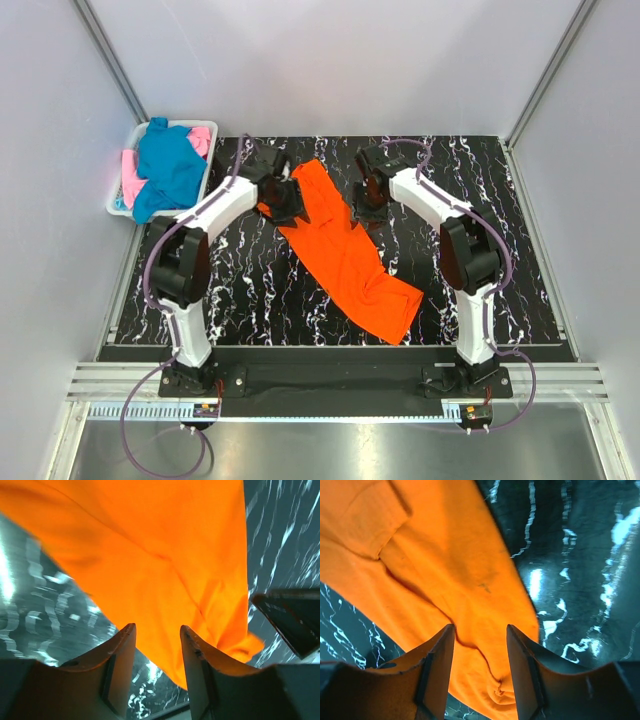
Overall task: Fold and stack the t-shirts
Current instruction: Fold the tshirt
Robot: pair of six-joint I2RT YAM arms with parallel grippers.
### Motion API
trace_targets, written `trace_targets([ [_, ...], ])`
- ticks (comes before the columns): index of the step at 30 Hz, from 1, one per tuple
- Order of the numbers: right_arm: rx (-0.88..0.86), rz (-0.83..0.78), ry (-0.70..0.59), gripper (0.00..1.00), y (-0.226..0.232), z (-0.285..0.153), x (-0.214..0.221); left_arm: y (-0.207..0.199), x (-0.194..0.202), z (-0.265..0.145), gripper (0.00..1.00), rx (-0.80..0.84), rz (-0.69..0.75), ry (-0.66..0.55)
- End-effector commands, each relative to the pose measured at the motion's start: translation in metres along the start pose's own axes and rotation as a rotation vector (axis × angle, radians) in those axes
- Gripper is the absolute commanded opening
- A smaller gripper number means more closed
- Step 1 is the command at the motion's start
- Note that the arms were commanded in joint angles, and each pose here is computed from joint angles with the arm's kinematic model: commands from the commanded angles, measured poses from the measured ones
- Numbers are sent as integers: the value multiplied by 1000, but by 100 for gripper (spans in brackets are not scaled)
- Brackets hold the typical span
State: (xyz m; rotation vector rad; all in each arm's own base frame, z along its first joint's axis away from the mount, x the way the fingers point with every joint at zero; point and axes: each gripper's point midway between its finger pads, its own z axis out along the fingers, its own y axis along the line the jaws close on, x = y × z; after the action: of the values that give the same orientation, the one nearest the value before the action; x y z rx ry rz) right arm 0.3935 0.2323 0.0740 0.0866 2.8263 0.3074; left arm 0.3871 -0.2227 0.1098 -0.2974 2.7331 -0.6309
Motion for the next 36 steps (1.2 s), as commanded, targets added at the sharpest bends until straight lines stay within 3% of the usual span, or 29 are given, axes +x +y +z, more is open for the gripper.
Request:
trace_targets([
  [1, -120, -71, 0, 53, 23, -6, 4, -24, 22, 12, 44, 36, 54, 56],
  [8, -246, -90, 33, 52, 45, 4, 7, -22, 24, 35, 38, -15, 45, 76],
  [14, -376, -177, -31, 52, 82, -2, -31, -27, 45, 26, 36, -4, 95, 105],
  [25, -669, -177, 64, 52, 137, 44, -62, -12, 89, 3, 36, 35, 110, 173],
  [36, -620, -124, 100, 53, 125, 95, -61, -26, 113, -1, 36, 130, 147, 229],
])
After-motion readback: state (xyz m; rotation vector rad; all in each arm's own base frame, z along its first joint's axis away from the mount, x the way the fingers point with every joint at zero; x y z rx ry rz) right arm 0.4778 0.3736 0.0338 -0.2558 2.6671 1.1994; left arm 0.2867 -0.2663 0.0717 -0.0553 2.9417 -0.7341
